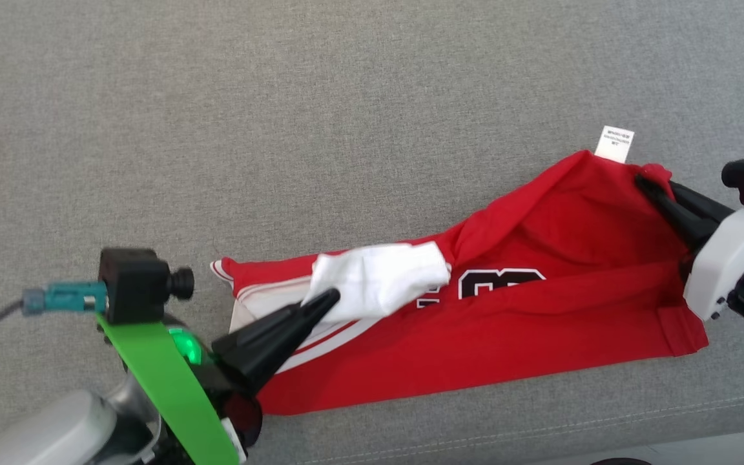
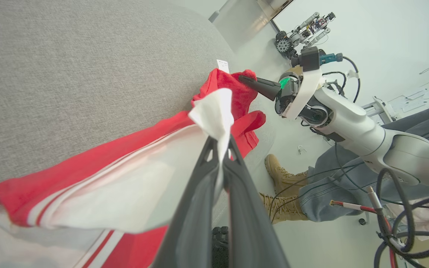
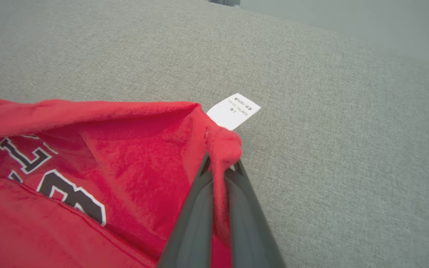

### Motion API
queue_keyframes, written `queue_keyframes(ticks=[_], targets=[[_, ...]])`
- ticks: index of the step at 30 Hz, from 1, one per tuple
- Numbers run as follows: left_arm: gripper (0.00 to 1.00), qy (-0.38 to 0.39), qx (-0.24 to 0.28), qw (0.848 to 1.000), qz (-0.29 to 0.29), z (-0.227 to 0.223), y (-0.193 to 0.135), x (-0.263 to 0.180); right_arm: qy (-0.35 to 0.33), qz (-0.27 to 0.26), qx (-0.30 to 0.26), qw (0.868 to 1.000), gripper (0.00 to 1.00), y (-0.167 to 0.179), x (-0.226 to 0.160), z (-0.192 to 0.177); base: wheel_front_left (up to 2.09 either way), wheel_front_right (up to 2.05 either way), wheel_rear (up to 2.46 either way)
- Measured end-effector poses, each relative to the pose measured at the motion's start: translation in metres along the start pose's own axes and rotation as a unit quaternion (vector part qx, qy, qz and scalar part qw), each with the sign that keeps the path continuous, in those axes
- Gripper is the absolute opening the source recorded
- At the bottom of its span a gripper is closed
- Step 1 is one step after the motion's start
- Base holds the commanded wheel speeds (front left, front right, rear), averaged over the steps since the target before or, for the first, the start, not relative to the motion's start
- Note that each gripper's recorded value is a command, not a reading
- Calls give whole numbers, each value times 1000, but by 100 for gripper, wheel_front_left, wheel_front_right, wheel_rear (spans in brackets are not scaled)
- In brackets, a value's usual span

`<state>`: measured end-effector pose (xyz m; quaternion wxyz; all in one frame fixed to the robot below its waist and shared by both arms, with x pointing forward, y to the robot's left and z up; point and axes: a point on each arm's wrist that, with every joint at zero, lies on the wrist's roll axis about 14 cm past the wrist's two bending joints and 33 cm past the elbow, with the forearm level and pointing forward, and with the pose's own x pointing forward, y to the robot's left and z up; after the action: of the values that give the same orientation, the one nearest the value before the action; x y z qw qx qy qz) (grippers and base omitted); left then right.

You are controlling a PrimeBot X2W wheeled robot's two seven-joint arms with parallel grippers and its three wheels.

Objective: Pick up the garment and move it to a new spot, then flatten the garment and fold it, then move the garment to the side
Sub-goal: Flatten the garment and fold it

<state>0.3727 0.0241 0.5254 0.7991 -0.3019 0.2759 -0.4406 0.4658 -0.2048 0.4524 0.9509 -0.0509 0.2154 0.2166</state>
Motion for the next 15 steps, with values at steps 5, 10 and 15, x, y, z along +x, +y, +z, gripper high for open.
queue_keyframes(ticks=[5, 10, 15], targets=[[0, 10, -49, 998, 30, -38, 4, -15, 3, 20, 1, 1000, 0, 5, -17, -13, 0, 0, 0], [0, 1, -88, 994, 71, -58, 24, -23, 22, 22, -16, 999, 0, 0, -28, -28, 0, 0, 0], [0, -12, -108, 988, 114, -62, 49, -33, 33, 50, -23, 998, 0, 15, -31, -41, 0, 0, 0]])
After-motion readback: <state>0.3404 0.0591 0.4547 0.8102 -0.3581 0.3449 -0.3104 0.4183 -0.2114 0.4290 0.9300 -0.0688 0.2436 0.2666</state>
